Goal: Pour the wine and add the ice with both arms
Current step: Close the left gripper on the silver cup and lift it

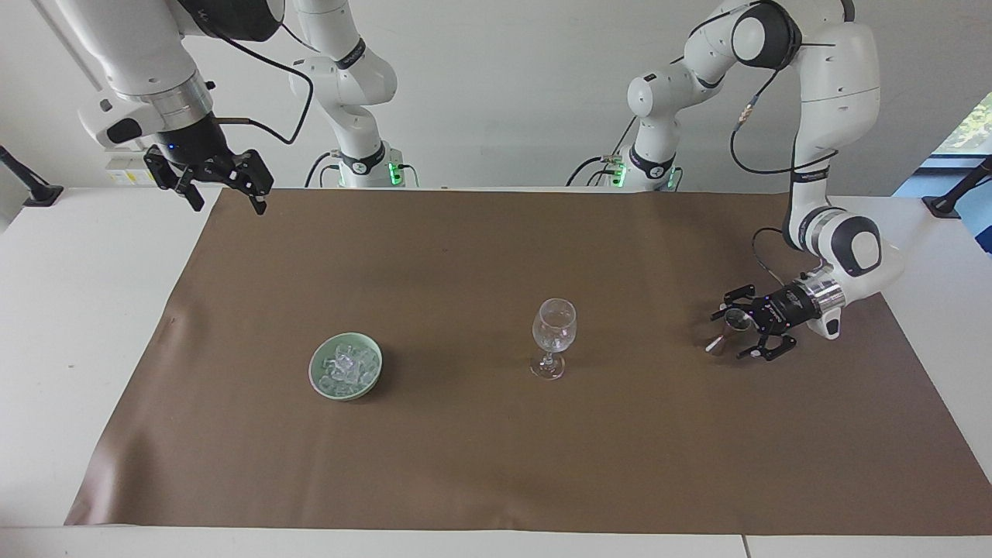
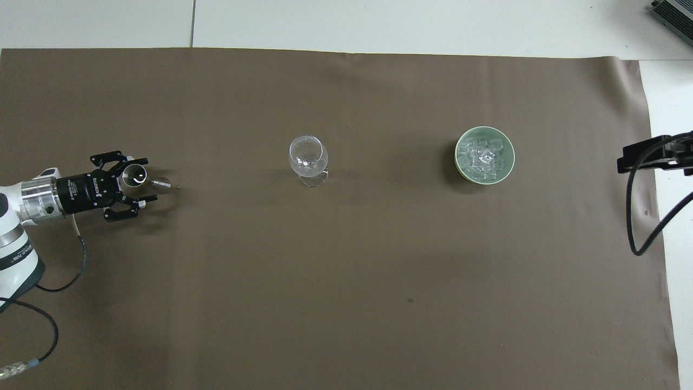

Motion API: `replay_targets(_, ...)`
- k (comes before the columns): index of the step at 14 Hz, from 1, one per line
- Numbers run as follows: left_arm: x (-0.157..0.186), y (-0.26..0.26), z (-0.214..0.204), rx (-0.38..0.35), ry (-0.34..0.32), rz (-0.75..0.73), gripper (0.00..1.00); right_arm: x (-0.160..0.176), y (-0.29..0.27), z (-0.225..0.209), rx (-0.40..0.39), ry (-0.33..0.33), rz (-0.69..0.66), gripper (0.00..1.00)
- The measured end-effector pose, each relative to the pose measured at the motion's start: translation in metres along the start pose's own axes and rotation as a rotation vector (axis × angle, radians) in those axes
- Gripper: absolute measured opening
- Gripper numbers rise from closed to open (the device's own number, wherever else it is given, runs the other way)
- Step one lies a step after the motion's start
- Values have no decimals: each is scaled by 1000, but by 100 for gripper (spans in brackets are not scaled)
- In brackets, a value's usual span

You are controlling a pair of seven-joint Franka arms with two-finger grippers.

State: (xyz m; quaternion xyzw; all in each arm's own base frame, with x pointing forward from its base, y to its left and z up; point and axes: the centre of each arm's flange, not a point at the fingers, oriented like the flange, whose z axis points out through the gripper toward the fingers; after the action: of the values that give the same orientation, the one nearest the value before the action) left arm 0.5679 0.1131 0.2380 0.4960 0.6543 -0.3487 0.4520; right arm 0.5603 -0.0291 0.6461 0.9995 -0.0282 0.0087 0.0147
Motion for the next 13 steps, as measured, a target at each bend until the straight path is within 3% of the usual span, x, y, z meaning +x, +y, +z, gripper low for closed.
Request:
replay_targets(1,0,0,0,0,0,0,85,0,0,0,0,0,0,100)
replay_targets(2,0,0,0,0,-1,0,71,0,0,0,0,0,0,100)
replay_targets(3,0,0,0,0,-1,0,67,0,0,0,0,0,0,100)
replay_targets(13,-1,0,0,0,-2,1,48,0,0,0,0,0,0,100)
